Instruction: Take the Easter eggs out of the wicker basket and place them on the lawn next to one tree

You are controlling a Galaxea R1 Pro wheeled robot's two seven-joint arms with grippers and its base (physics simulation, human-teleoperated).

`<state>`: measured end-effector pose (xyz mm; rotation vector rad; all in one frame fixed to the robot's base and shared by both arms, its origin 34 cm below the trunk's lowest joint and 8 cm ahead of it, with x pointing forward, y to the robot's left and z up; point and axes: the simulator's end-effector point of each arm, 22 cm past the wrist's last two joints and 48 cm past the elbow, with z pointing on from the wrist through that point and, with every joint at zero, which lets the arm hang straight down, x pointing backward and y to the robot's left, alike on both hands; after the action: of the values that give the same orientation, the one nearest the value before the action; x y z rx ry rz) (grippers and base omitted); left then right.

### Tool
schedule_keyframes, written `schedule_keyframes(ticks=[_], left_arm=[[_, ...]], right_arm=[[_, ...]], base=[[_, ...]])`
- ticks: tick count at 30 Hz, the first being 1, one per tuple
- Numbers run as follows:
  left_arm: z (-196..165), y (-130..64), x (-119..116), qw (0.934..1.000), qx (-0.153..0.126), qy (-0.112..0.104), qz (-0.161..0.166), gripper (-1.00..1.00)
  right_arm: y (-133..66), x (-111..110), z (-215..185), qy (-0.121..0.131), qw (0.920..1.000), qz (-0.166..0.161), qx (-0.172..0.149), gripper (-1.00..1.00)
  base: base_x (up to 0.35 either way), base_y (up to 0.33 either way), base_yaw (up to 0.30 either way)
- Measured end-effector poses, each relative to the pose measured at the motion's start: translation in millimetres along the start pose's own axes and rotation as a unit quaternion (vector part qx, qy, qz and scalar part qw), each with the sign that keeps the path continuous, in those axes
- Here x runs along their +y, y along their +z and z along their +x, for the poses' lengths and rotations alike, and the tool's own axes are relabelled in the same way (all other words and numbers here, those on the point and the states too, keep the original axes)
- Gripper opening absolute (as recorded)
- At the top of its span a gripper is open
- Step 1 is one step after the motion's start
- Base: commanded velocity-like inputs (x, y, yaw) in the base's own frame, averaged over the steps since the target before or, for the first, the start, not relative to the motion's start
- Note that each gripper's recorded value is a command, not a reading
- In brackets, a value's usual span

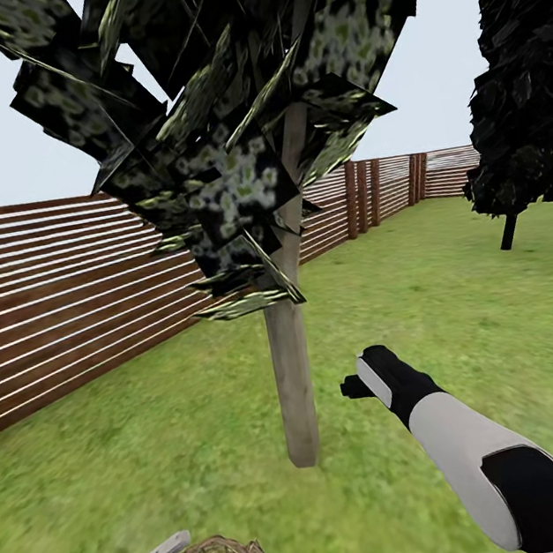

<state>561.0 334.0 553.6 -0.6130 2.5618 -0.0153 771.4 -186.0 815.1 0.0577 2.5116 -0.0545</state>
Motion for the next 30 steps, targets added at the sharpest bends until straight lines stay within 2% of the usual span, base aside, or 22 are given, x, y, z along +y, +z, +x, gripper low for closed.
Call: schedule_keyframes(ticks=[12,19,30], left_arm=[[9.9,17.7,3.3,1.0000,0.001,0.001,0.000,1.00],[17.5,26.5,3.2,0.9998,0.022,-0.001,0.001,1.00],[26.9,41.4,10.2,0.9994,0.033,-0.003,-0.003,1.00]], right_arm=[[16.5,0.5,14.5,-0.001,1.0000,0.000,0.000,1.00],[26.3,0.7,23.5,-0.001,1.0000,0.000,0.001,1.00],[41.7,1.1,37.6,0.000,1.0000,0.000,0.000,1.00]], base=[[0.000,0.000,0.000],[0.000,0.000,0.000],[0.000,0.000,0.000]])
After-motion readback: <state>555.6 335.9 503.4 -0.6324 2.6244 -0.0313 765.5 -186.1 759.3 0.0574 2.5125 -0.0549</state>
